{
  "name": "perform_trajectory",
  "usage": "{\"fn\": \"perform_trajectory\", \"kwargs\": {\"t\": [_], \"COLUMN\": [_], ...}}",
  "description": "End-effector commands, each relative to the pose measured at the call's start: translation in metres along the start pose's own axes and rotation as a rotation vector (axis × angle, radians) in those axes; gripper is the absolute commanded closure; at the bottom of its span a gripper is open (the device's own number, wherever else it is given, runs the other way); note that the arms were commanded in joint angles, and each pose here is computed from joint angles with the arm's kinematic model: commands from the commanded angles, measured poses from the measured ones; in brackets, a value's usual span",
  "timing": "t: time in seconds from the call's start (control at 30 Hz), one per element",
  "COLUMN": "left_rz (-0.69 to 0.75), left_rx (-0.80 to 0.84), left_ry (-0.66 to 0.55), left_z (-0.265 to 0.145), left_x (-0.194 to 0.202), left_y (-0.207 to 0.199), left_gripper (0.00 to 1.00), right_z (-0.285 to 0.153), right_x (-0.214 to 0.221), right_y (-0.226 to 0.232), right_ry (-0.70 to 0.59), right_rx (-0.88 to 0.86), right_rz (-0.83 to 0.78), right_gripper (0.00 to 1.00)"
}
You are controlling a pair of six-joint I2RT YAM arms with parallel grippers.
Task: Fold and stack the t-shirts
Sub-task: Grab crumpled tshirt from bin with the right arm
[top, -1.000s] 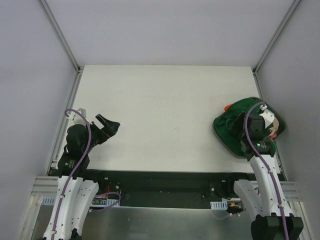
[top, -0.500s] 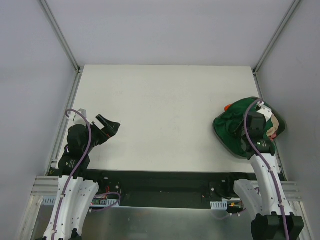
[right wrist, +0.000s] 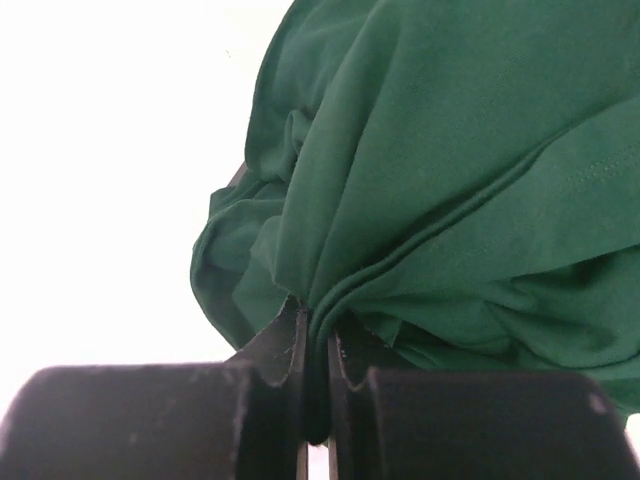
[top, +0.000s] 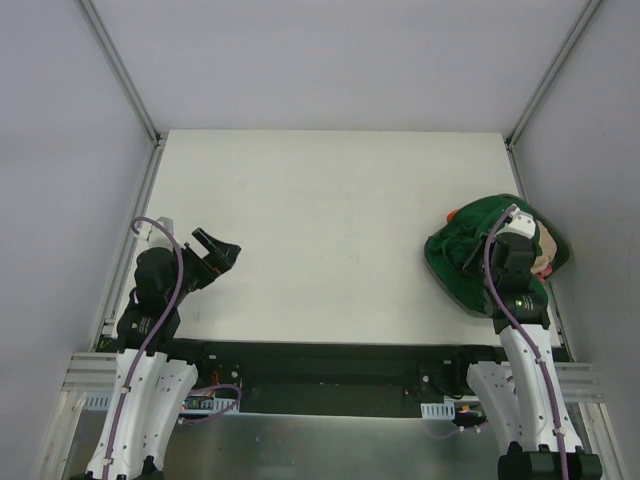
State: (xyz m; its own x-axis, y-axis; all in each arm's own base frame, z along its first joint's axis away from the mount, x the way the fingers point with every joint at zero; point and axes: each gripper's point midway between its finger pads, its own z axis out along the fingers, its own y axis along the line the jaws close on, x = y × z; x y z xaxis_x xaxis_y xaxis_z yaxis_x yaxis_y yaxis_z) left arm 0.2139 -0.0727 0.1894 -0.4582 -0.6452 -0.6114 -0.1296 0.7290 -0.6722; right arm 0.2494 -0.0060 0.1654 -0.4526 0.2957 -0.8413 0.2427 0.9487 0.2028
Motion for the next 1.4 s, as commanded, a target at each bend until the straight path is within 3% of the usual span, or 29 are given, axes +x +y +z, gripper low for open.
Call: {"fn": "perform_trajectory", "kwargs": {"t": [0.0, 0.5, 0.57, 0.73, 1.0, 1.17, 1.27, 1.37], "left_rz": [0.023, 0.001, 0.001, 0.006, 0.026, 0.031, 0.022, 0.009], "left_rx": [0.038, -0.028, -0.020, 0.000, 0.106, 0.126, 0.117, 0.102], "left_ry": [-0.043, -0.031, -0.012, 0.000, -0.006, -0.030, -0.030, -0.029], "left_z": [-0.005, 0.000, 0.001, 0.000, -0.010, -0.014, -0.012, -0.010], "left_x": [-0.012, -0.009, -0.007, -0.007, -0.005, -0.007, -0.006, -0.004], "left_y": [-0.011, 0.001, -0.001, -0.006, -0.024, -0.027, -0.023, -0.019], "left_gripper": [0.01, 0.01, 0.01, 0.01, 0.01, 0.01, 0.01, 0.01], "right_z": [-0.004, -0.004, -0.007, -0.038, -0.138, -0.212, -0.249, -0.263], "right_x": [-0.012, -0.015, -0.018, -0.080, -0.188, -0.240, -0.257, -0.272], "right_y": [0.018, 0.023, 0.038, 0.117, 0.265, 0.336, 0.371, 0.392], "right_ry": [-0.034, -0.041, -0.037, -0.104, -0.291, -0.438, -0.549, -0.568], "right_rx": [-0.098, -0.128, -0.205, -0.549, -0.935, -1.192, -1.374, -1.409], "right_rz": [-0.015, -0.042, -0.036, -0.030, -0.381, -0.388, -0.282, -0.255], "right_gripper": [0.99, 0.99, 0.99, 0.99, 0.99, 0.99, 0.99, 0.99]}}
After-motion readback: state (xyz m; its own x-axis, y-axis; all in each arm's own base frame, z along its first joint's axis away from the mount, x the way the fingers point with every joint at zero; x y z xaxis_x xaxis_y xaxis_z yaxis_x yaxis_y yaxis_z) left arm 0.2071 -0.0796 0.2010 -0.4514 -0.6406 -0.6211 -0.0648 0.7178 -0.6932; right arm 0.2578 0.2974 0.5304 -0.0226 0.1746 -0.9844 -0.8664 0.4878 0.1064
